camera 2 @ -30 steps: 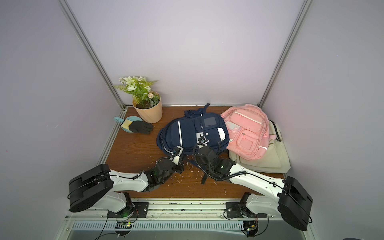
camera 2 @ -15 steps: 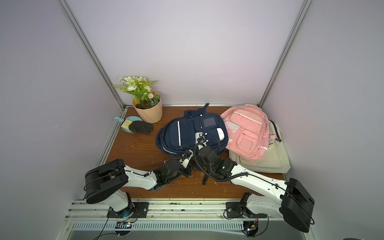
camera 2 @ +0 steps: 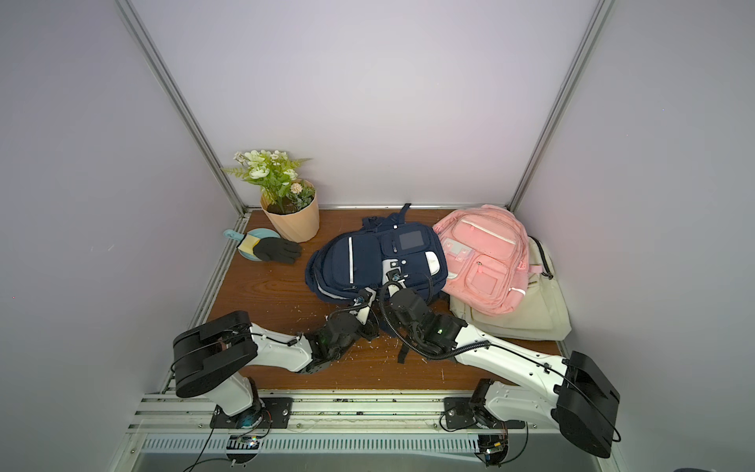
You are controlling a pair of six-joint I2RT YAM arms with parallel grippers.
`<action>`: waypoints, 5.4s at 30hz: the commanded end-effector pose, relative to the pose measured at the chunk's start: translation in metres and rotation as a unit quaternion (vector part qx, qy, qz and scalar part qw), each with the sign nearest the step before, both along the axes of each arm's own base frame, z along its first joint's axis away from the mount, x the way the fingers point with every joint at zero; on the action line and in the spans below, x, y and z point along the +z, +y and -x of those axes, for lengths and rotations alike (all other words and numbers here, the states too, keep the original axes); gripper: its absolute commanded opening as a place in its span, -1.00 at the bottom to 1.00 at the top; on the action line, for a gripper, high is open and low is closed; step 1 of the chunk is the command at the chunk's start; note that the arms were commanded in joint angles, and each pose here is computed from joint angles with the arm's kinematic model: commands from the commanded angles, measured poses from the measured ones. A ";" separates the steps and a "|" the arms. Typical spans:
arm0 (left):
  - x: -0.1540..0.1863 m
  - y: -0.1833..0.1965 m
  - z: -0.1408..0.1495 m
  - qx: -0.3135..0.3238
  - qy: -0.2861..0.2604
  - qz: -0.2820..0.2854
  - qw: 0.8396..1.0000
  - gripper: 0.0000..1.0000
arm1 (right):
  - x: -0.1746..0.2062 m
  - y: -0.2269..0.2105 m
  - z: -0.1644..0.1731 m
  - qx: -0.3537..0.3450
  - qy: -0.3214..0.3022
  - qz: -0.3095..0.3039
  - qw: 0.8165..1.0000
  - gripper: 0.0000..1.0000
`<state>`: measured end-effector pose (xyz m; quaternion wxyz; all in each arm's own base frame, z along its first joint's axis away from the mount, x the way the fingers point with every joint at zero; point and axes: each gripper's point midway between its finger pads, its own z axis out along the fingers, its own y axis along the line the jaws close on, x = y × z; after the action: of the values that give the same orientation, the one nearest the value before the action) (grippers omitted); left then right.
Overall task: Zip up the backpack
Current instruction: Zip the zipper on the backpack.
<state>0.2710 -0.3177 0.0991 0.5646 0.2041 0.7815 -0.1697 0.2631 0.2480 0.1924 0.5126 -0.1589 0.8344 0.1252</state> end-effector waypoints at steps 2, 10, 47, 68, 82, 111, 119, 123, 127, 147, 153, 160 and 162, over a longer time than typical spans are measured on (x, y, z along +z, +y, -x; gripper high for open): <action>0.004 0.012 -0.014 0.067 -0.010 -0.003 0.998 0.24 | 0.039 0.010 0.002 0.010 -0.041 -0.059 0.997 -1.00; 0.015 0.010 -0.018 0.069 -0.025 0.002 0.997 0.23 | 0.034 0.013 0.004 0.013 -0.037 -0.056 0.998 -1.00; 0.019 -0.006 0.017 -0.071 -0.020 -0.008 0.997 -1.00 | 0.008 -0.017 -0.007 -0.020 -0.028 -0.015 0.999 -1.00; 0.001 -0.004 -0.001 -0.086 0.000 -0.040 0.995 -0.30 | 0.014 -0.011 -0.002 -0.001 -0.029 -0.028 0.999 -1.00; 0.014 -0.028 -0.004 -0.106 -0.013 -0.011 0.994 -0.18 | 0.011 0.001 0.001 0.014 -0.024 -0.038 0.999 -1.00; 0.037 0.021 -0.023 0.053 -0.051 0.001 0.997 -0.75 | -0.006 -0.030 0.001 -0.056 -0.022 0.014 0.998 -1.00; 0.030 0.019 -0.003 0.011 -0.034 -0.006 0.999 -1.00 | -0.007 -0.055 -0.012 -0.105 -0.015 0.013 0.994 -1.00; 0.024 0.027 0.006 0.003 -0.021 -0.008 1.000 -1.00 | -0.007 -0.075 -0.024 -0.139 -0.012 0.011 0.990 -1.00; 0.019 0.041 0.013 0.008 -0.011 -0.011 1.000 -1.00 | -0.002 -0.097 -0.039 -0.172 -0.014 0.010 0.985 -1.00; 0.019 -0.019 0.067 -0.128 0.037 0.019 0.991 -1.00 | -0.005 -0.136 -0.083 -0.240 0.051 -0.068 0.967 -0.39; 0.024 -0.058 0.063 -0.160 0.032 0.037 0.986 -1.00 | -0.027 -0.116 -0.031 -0.213 0.107 -0.144 0.961 0.08; 0.017 -0.080 0.067 -0.187 0.035 0.019 0.982 -1.00 | -0.021 -0.071 -0.006 -0.119 0.144 -0.263 0.946 0.19; 0.015 -0.077 0.069 -0.186 0.038 0.020 0.982 -1.00 | -0.023 -0.067 -0.005 -0.120 0.151 -0.274 0.942 0.24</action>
<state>0.2083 -0.3821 0.0957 0.4825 0.3243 0.7689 -0.2661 0.2657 0.1606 0.1451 0.4142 0.0874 0.8756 0.2327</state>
